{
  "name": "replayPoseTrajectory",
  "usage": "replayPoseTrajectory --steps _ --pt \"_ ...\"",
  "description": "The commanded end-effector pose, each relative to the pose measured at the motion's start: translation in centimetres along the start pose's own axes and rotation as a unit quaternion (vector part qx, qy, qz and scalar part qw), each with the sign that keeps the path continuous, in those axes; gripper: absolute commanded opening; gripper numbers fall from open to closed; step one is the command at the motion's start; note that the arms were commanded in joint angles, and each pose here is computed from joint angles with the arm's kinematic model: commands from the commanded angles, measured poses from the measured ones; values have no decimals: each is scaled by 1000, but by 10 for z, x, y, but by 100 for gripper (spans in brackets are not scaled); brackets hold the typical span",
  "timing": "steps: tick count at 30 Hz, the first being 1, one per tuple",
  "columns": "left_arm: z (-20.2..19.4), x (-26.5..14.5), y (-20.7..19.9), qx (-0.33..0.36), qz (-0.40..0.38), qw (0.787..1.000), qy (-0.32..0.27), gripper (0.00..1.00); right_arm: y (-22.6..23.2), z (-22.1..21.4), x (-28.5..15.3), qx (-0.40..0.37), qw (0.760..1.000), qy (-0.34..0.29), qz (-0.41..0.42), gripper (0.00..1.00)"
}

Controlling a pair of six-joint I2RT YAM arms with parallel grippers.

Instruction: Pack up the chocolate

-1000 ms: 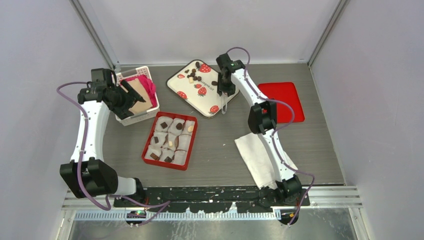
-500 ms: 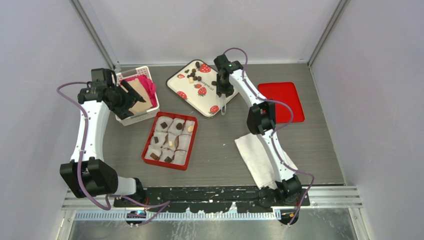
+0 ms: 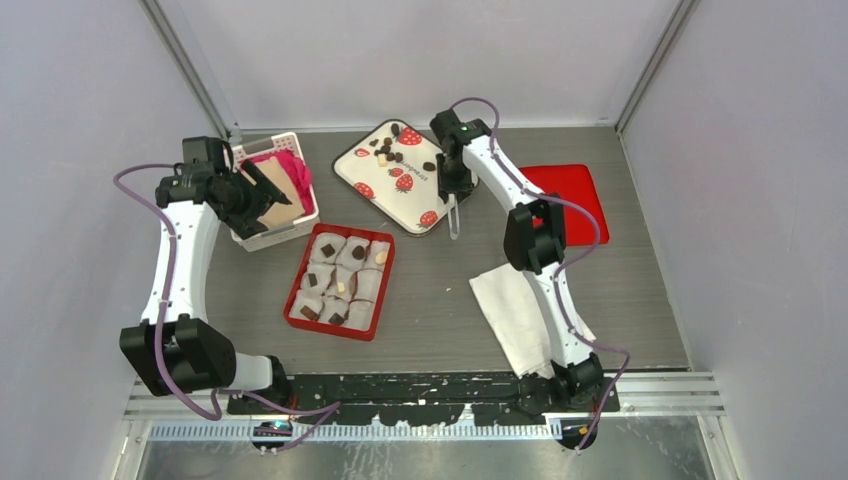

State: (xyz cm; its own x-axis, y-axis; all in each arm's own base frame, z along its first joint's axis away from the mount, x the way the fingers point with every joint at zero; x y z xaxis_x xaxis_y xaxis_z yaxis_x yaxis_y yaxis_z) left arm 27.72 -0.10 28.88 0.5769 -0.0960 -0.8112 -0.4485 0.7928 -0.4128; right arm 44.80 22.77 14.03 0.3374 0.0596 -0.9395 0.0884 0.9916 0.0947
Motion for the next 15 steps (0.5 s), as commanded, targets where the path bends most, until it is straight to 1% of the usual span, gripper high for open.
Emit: replayPoseTrajectory --steps 1,7,10,13,15 --pt "6 -10 -2 8 -12 1000 -27 73 7 -5 -66 -24 998 -33 40 5" --pt "7 -11 -3 11 -13 999 -29 73 4 -22 -83 -40 998 -17 49 4" --pt "8 -11 -3 13 -14 999 -29 74 -1 -24 -87 -50 998 -16 33 6" --pt "7 -9 -3 11 -17 999 -26 73 -2 -22 -82 -59 998 -3 18 10" --pt "7 -8 -4 12 -20 999 -24 73 0 -19 -76 -64 998 0 11 15"
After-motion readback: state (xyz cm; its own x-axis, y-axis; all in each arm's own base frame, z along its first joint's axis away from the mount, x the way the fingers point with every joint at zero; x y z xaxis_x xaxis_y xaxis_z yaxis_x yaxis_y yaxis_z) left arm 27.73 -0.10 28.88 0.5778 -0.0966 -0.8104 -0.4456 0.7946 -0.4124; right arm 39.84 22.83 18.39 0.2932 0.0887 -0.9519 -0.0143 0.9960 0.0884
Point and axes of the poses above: each gripper's point midway between its finger pads, its own x axis out along the fingers, its own y axis along the line the jaws close on, z = x × y, the point moved 8 cm from there along -x, back along the fingers, and after that the axes turned 9 degrees about x, right-handed, at the moved point
